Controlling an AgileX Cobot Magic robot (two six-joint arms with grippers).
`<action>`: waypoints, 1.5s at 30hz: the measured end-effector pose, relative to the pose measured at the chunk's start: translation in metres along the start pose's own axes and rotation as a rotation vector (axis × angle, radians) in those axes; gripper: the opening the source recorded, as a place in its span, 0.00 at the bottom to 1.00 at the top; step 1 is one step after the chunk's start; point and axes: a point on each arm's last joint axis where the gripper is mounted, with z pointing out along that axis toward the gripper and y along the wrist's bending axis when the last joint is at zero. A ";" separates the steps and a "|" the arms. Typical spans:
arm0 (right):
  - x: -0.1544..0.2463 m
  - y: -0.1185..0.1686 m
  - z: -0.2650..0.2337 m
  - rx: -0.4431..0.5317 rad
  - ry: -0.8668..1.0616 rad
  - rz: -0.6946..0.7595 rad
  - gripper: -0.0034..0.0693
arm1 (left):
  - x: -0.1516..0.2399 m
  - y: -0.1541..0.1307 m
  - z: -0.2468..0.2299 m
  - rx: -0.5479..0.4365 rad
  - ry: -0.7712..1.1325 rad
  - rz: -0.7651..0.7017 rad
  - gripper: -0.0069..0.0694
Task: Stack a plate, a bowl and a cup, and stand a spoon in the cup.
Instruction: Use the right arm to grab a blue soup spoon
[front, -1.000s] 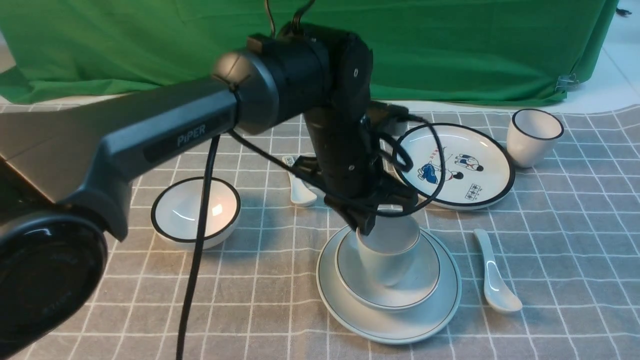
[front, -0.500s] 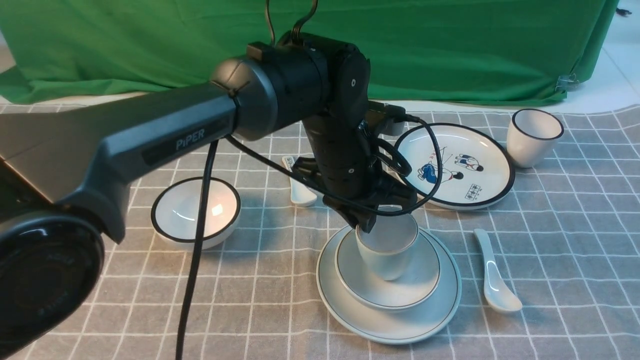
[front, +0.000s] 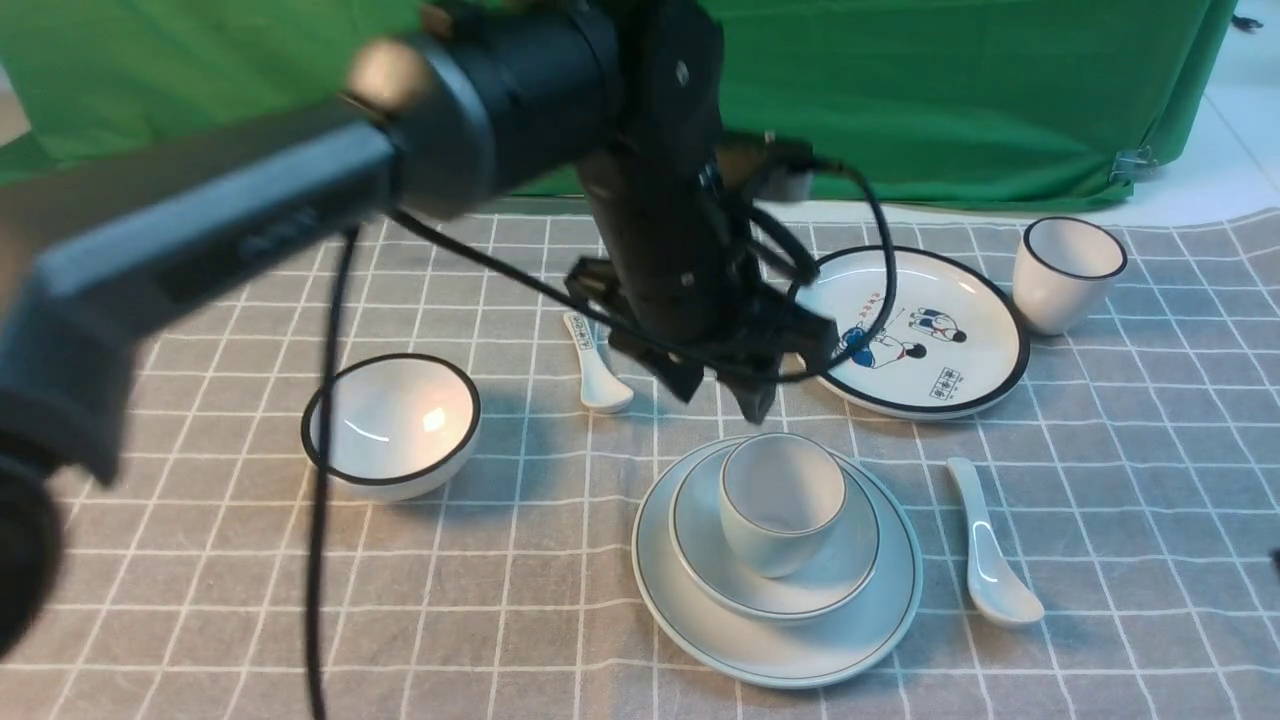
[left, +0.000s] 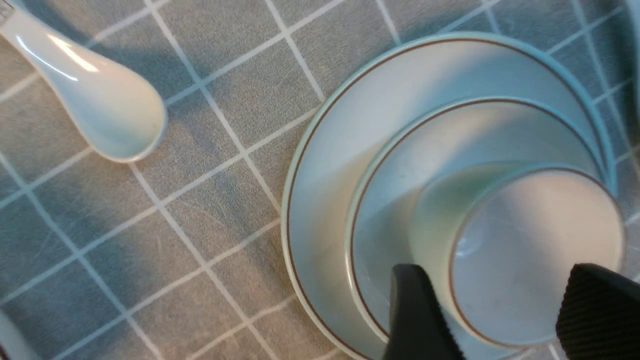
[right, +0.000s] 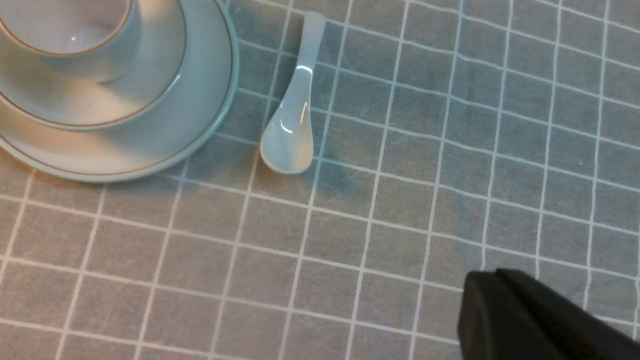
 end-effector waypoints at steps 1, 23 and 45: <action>-0.009 0.001 0.006 -0.021 0.045 -0.010 0.07 | 0.003 -0.001 -0.016 -0.010 -0.015 0.011 0.45; -0.104 -0.016 0.228 -0.256 0.360 0.055 0.57 | 0.183 0.029 -0.106 -0.150 -0.296 -0.164 0.10; -0.108 0.009 0.289 -0.247 0.488 -0.036 0.31 | 0.217 0.043 -0.117 -0.264 -0.322 -0.227 0.10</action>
